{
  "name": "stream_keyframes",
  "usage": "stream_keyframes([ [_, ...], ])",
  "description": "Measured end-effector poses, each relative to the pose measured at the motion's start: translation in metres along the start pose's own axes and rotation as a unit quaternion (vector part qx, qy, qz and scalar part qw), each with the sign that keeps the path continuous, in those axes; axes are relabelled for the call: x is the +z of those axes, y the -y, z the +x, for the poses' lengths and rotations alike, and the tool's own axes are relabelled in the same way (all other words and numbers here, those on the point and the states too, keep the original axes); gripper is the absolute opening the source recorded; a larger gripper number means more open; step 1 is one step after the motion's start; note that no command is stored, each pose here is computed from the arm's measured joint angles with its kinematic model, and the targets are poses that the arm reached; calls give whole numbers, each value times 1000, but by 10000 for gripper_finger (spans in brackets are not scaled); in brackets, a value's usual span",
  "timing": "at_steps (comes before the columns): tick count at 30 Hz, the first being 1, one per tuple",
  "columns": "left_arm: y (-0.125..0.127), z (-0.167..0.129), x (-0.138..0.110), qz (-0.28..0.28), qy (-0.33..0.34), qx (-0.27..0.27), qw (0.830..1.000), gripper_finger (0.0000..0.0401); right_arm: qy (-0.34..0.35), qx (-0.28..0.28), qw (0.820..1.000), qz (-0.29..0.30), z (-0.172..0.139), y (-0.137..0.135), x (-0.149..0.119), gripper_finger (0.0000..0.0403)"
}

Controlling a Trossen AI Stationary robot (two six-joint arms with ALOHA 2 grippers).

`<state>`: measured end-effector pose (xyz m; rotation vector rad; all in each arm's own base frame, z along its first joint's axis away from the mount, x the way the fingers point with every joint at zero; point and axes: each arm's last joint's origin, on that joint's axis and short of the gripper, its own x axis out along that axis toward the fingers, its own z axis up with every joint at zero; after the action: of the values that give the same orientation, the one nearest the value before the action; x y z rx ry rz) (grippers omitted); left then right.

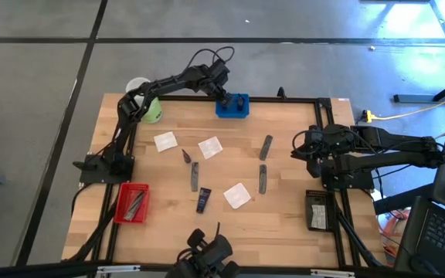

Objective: Pick & Place Travel size toiletries
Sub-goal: Put the dark blue shaving cream bottle into the blue basket

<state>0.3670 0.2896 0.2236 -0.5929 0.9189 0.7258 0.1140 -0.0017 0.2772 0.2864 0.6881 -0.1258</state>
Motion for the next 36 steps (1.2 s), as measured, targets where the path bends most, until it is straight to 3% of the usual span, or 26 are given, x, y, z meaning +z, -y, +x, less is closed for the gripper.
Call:
stream_keyframes([
  [22, 0, 9, -7, 3, -1, -3, 1000, 3, 0, 0, 1000, 0, 0, 0, 0, 112],
  [36, 0, 11, -7, 6, 3, -5, 1000, 63, 0, 0, 1000, 0, 0, 0, 0, 135],
])
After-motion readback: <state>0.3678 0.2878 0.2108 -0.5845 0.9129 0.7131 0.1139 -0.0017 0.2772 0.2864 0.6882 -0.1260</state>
